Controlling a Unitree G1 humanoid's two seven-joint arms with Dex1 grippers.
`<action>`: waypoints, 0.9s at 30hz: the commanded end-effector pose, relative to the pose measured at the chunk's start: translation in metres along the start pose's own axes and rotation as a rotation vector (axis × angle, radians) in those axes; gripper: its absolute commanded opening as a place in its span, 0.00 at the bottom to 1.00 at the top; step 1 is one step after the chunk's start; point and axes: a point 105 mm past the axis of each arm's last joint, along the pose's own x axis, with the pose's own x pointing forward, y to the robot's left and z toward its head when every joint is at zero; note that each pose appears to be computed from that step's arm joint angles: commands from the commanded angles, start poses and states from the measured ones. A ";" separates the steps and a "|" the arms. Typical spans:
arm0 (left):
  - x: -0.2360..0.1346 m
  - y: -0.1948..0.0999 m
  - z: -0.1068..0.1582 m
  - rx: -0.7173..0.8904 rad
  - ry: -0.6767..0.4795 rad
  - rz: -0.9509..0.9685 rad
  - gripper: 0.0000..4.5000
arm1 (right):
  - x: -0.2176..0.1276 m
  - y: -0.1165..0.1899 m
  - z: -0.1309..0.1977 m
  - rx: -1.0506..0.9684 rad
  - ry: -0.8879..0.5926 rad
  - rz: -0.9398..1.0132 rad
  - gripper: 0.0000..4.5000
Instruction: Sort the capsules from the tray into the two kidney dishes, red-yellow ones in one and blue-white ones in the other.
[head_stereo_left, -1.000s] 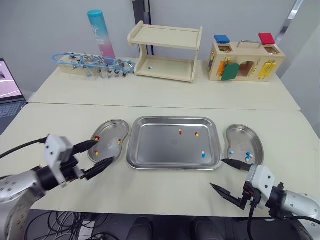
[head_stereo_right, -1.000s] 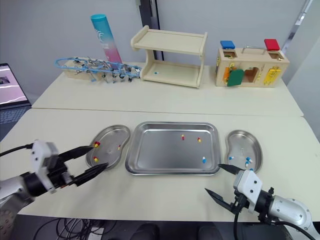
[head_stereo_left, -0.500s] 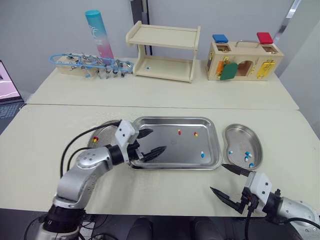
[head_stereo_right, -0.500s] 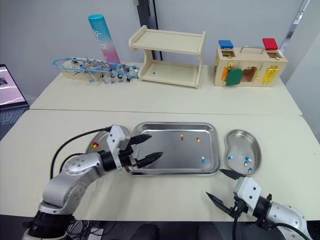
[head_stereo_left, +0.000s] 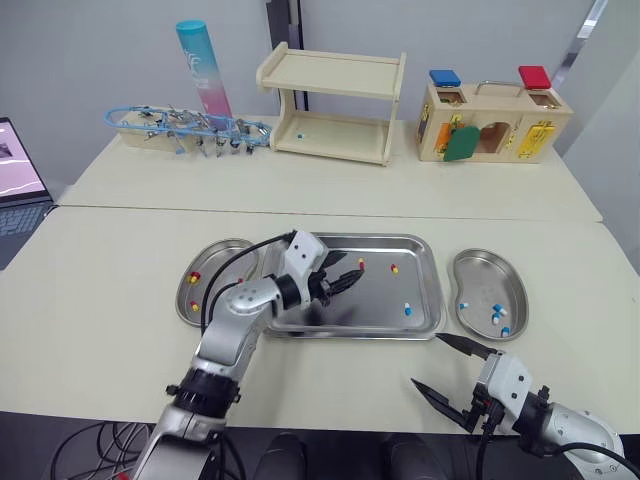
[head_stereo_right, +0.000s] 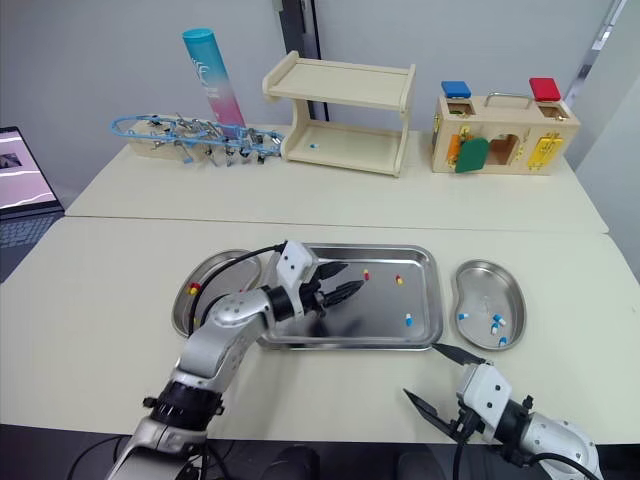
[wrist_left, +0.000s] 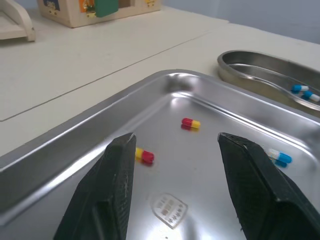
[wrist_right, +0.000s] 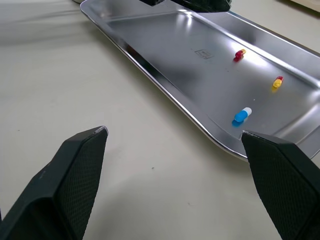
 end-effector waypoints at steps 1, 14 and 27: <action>0.011 0.003 0.005 0.032 0.006 -0.008 0.58 | 0.003 0.001 0.009 -0.016 -0.037 -0.007 1.00; 0.034 0.003 -0.020 0.026 0.115 -0.073 0.58 | 0.015 -0.001 0.028 -0.009 -0.076 -0.033 1.00; 0.044 0.003 -0.037 0.031 0.199 -0.099 0.23 | 0.016 0.000 0.034 -0.002 -0.067 -0.031 1.00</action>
